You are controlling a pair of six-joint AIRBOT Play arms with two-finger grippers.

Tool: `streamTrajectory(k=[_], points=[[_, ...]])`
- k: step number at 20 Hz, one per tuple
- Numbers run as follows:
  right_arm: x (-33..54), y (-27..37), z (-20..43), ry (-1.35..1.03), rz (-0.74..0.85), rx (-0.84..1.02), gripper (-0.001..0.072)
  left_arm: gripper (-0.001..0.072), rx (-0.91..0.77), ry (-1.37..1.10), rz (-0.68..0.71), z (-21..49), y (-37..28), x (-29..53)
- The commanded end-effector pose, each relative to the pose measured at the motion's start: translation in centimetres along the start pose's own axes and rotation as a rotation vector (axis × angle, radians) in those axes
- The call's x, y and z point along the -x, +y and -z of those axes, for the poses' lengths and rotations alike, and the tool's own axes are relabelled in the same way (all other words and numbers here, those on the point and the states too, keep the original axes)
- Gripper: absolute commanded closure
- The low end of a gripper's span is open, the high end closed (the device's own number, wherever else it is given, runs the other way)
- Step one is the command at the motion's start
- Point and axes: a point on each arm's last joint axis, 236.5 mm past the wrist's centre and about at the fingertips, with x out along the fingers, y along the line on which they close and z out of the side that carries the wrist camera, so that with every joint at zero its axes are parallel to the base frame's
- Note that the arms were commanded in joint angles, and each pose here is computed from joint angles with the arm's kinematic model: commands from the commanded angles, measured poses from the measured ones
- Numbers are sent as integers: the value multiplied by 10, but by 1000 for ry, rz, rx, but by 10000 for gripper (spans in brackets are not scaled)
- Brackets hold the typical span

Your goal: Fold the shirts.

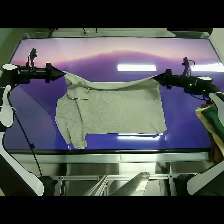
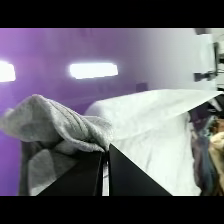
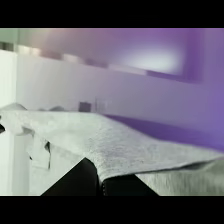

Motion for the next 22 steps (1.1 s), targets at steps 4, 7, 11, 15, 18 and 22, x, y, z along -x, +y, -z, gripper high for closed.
streamTrajectory(k=[4, 7, 11, 15, 18, 22], points=[[25, 4, -35, -50, -60, 21, 701, 695, 27, 53, -112, 9, 22, 15], [33, 12, -21, 16, -112, 32, 701, 695, 16, 128, -70, 27, 6, 23], [30, -2, 7, 128, -59, 72, 701, 695, -9, 215, -66, 46, -6, 6], [26, -29, 29, 205, -4, 43, 700, 695, -40, 269, -149, 58, 3, -8], [30, -57, 50, 278, 74, 24, 701, 695, 23, 360, -271, 79, 29, 6], [34, -72, 55, 300, 116, 17, 701, 695, 44, 435, -330, 96, 40, 16]])
